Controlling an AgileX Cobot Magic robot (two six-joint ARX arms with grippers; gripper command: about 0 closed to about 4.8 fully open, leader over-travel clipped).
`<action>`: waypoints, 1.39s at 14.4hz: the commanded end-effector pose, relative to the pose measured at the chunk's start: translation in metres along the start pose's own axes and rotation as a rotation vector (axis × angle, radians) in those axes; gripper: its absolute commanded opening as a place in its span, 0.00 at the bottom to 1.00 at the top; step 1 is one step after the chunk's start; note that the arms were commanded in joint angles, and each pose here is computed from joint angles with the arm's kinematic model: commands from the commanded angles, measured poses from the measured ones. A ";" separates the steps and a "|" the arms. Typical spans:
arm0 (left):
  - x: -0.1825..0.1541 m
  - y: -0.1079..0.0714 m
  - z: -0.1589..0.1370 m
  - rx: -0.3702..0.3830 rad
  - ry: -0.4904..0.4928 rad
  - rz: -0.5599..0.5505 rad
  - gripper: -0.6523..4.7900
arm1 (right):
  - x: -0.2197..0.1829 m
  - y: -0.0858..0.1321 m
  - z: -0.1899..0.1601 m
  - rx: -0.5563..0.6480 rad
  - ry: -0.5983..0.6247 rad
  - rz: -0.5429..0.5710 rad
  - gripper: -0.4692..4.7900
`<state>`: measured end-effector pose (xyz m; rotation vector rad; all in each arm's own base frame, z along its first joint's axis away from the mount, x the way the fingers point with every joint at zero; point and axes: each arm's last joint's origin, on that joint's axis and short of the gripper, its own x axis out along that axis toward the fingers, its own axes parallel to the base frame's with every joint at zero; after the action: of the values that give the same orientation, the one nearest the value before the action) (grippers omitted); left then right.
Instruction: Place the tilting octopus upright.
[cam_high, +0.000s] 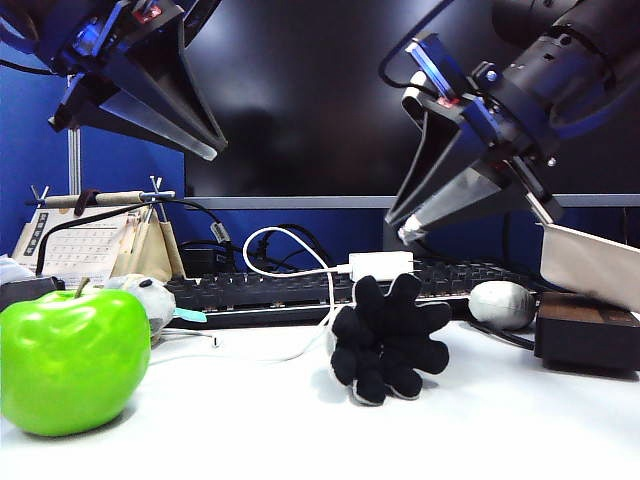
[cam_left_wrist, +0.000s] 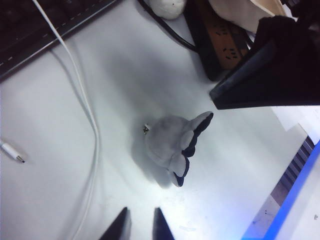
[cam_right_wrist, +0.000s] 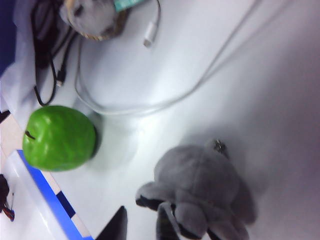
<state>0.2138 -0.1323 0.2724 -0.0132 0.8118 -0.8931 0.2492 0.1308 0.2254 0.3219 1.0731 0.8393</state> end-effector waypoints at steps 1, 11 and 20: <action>-0.001 -0.001 0.002 0.012 -0.014 -0.008 0.25 | -0.001 0.002 0.003 0.033 -0.017 0.013 0.24; -0.001 -0.003 0.000 0.005 0.003 -0.094 0.25 | 0.015 0.013 -0.007 0.058 0.007 -0.179 0.46; -0.001 -0.003 0.000 0.001 0.005 -0.094 0.25 | 0.015 0.012 -0.012 0.133 0.045 -0.202 0.49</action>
<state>0.2115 -0.1336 0.2726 -0.0470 0.8286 -0.9728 0.2360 0.1468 0.2153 0.2904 1.1920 0.5991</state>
